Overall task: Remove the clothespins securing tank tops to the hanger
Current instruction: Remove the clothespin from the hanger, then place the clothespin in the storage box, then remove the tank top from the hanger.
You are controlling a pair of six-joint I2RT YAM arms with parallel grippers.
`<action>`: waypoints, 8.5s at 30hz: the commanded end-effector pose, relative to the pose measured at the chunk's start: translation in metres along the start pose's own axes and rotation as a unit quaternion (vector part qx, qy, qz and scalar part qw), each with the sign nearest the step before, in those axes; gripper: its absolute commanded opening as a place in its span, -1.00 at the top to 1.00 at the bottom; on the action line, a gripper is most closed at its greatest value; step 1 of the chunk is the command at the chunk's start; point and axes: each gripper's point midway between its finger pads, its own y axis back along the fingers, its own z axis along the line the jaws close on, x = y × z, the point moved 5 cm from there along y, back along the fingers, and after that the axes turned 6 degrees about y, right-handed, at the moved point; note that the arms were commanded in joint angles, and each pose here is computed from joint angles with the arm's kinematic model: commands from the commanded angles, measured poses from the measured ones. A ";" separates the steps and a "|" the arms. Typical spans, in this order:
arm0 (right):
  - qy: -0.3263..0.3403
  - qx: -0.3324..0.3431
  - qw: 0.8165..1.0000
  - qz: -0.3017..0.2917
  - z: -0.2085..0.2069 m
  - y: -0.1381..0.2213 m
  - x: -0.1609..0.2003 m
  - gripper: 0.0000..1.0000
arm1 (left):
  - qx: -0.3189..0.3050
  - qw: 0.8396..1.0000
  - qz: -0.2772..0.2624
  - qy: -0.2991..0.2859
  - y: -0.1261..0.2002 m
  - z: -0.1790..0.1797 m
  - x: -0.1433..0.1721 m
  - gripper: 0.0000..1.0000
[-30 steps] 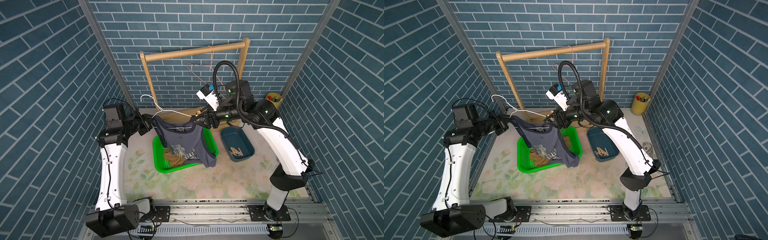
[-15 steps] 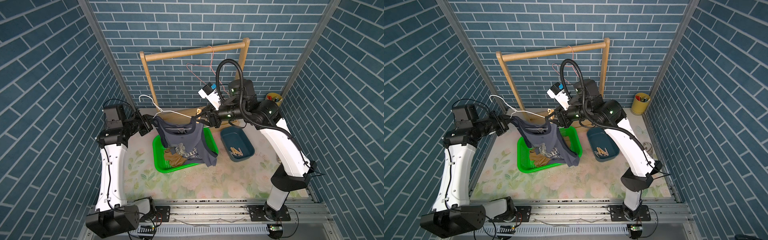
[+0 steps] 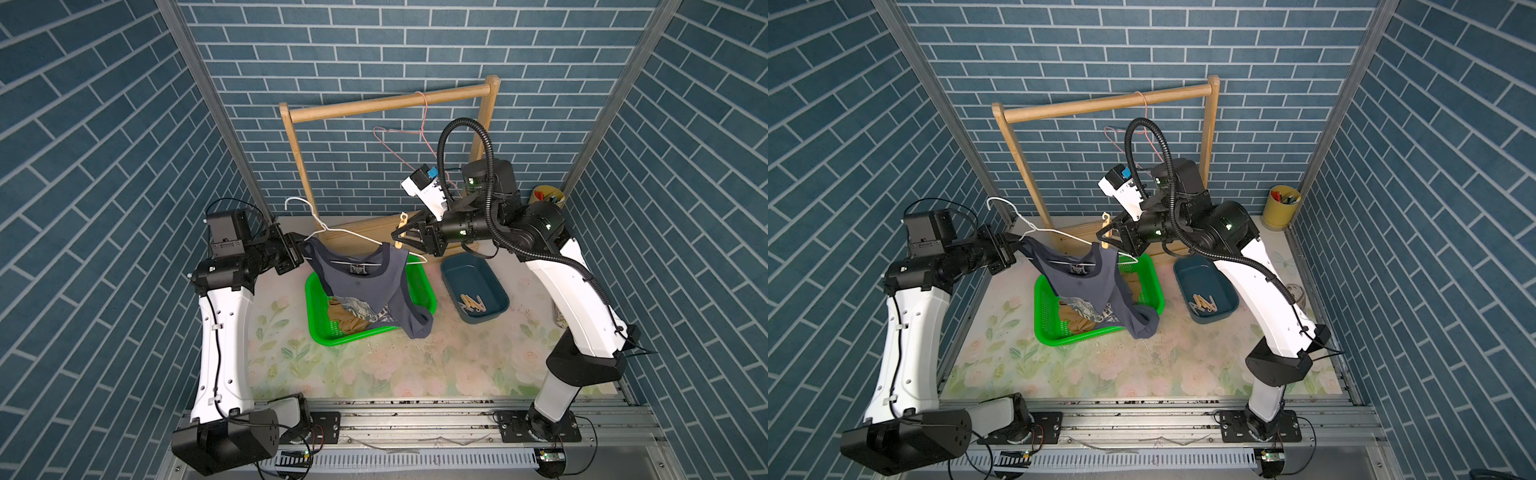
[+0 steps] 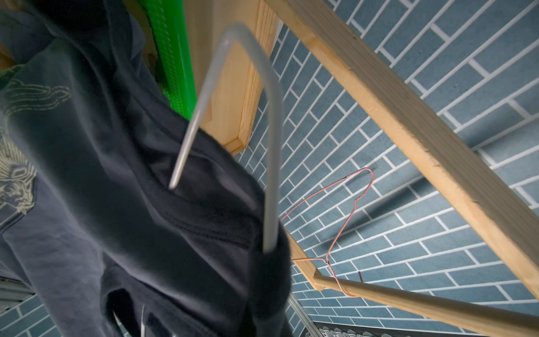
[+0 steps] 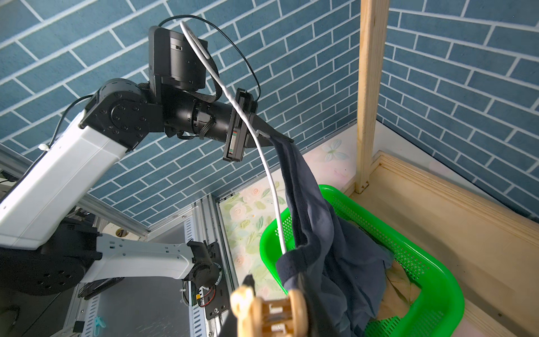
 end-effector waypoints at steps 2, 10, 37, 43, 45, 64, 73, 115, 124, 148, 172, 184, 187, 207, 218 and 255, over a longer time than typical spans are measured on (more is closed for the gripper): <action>-0.013 0.036 0.999 0.003 -0.010 0.026 0.003 0.53 | 0.005 1.000 -0.005 -0.009 0.001 -0.001 -0.003 1.00; -0.099 0.103 0.986 0.080 -0.074 0.037 0.075 0.52 | 0.006 1.000 -0.003 -0.008 -0.001 0.004 -0.007 1.00; -0.374 0.313 0.799 0.351 -0.250 0.004 0.337 0.54 | -0.024 0.998 -0.006 -0.050 0.013 0.013 0.005 1.00; -0.414 0.315 0.769 0.372 -0.280 -0.009 0.362 0.50 | -0.023 0.998 -0.001 -0.051 0.017 0.015 0.009 1.00; -0.418 0.314 0.762 0.383 -0.286 -0.013 0.367 0.48 | -0.022 0.998 -0.001 -0.052 0.019 0.016 0.010 1.00; -0.413 0.359 0.769 0.329 -0.274 0.020 0.311 -0.24 | -0.018 0.996 -0.015 -0.086 0.026 0.024 0.009 1.00; -0.365 0.240 0.886 0.156 -0.127 0.042 0.159 -0.25 | 0.035 0.992 -0.020 -0.117 0.027 0.005 0.012 1.00; -0.280 0.010 0.941 0.189 -0.014 -0.114 0.086 -0.26 | 0.126 0.946 -0.066 -0.292 0.055 -0.047 0.023 1.00; -0.288 0.000 0.930 0.227 -0.012 -0.120 0.108 -0.26 | 0.125 0.925 -0.056 -0.354 0.052 -0.060 0.031 1.00; -0.285 -0.043 0.913 0.289 0.014 -0.147 0.126 -0.27 | 0.082 0.911 -0.030 -0.404 0.046 -0.031 0.024 1.00; -0.289 0.040 0.902 0.319 0.000 -0.131 0.166 0.73 | 0.080 0.905 -0.042 -0.417 0.051 -0.035 0.028 1.00; -0.286 0.049 0.909 0.299 0.002 -0.117 0.167 0.87 | 0.078 0.905 -0.042 -0.415 0.055 -0.028 0.030 1.00; -0.286 0.051 0.908 0.302 -0.001 -0.121 0.174 0.89 | 0.088 0.916 -0.034 -0.390 0.055 -0.029 0.032 1.00; -0.360 0.050 0.897 0.250 -0.092 -0.158 0.220 0.92 | 0.071 0.964 0.023 -0.254 0.039 0.016 0.012 1.00; -0.375 0.065 0.871 0.312 -0.100 -0.172 0.258 0.35 | 0.029 0.974 0.037 -0.221 0.000 0.063 -0.022 1.00; -0.281 0.062 0.934 0.210 -0.011 -0.072 0.143 -0.13 | -0.114 0.963 0.085 -0.228 -0.080 0.081 -0.031 1.00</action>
